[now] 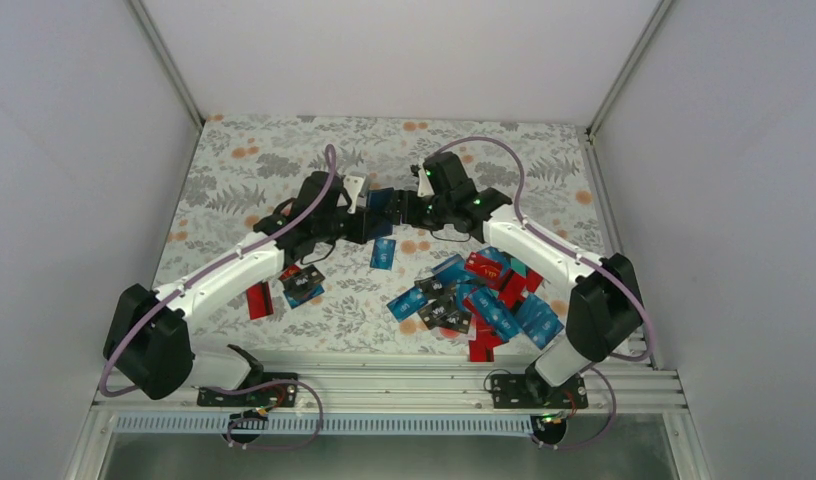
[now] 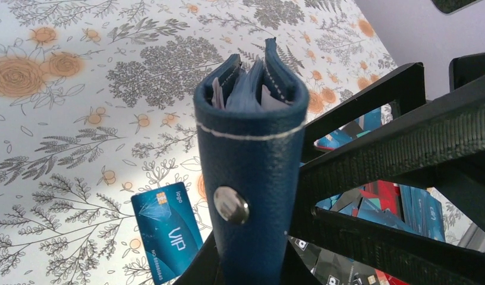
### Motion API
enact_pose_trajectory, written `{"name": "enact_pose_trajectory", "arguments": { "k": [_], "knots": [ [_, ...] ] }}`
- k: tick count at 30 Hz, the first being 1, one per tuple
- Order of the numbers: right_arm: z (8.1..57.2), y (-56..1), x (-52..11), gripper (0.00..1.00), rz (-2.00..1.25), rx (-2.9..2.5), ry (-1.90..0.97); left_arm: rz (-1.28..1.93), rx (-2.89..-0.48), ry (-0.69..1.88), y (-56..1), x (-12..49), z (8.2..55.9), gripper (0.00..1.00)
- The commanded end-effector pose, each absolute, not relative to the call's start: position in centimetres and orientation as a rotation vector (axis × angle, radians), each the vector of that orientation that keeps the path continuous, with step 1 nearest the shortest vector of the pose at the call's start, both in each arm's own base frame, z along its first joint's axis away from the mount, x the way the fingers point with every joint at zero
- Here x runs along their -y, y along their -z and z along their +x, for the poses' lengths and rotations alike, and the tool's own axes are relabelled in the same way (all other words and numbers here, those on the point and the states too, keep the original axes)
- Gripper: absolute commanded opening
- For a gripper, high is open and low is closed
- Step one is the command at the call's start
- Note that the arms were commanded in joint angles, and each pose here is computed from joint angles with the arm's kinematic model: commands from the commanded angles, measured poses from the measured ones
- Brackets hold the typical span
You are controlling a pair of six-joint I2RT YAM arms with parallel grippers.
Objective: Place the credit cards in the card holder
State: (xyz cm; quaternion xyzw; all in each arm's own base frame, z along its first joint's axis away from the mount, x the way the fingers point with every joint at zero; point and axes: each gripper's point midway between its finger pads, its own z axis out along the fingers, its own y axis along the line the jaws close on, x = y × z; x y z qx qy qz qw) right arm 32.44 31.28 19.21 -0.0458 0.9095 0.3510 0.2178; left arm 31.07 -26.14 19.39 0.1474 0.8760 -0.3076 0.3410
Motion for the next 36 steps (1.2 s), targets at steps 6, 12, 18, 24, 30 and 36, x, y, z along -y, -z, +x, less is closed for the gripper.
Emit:
{"name": "enact_pose_trajectory", "arguments": {
  "k": [6, 12, 18, 24, 30, 36],
  "knots": [
    [32.6, -17.0, -31.8, 0.73, -0.122, -2.555, -0.915, 0.436, -2.176, 0.831, -21.8, 27.5, 30.7, 0.02],
    [32.8, -16.3, -31.5, 0.73, -0.117, -2.573, -0.880, 0.448, -2.150, 0.825, -22.7, 27.6, 30.8, 0.02],
    [32.9, -16.2, -31.4, 0.73, -0.129, -2.580, -0.859, 0.474, -2.117, 0.801, -23.7, 27.6, 30.8, 0.02],
    [32.8, -15.7, -31.1, 0.73, -0.129, -2.588, -0.832, 0.500, -2.088, 0.787, -24.9, 27.9, 31.3, 0.02],
    [32.7, -14.9, -30.6, 0.74, -0.130, -2.600, -0.801, 0.497, -2.076, 0.763, -26.1, 27.9, 31.8, 0.03],
    [33.1, -13.1, -28.9, 0.75, -0.097, -2.619, -0.713, 0.489, -2.071, 0.764, -26.8, 27.9, 31.9, 0.02]
  ]
}}
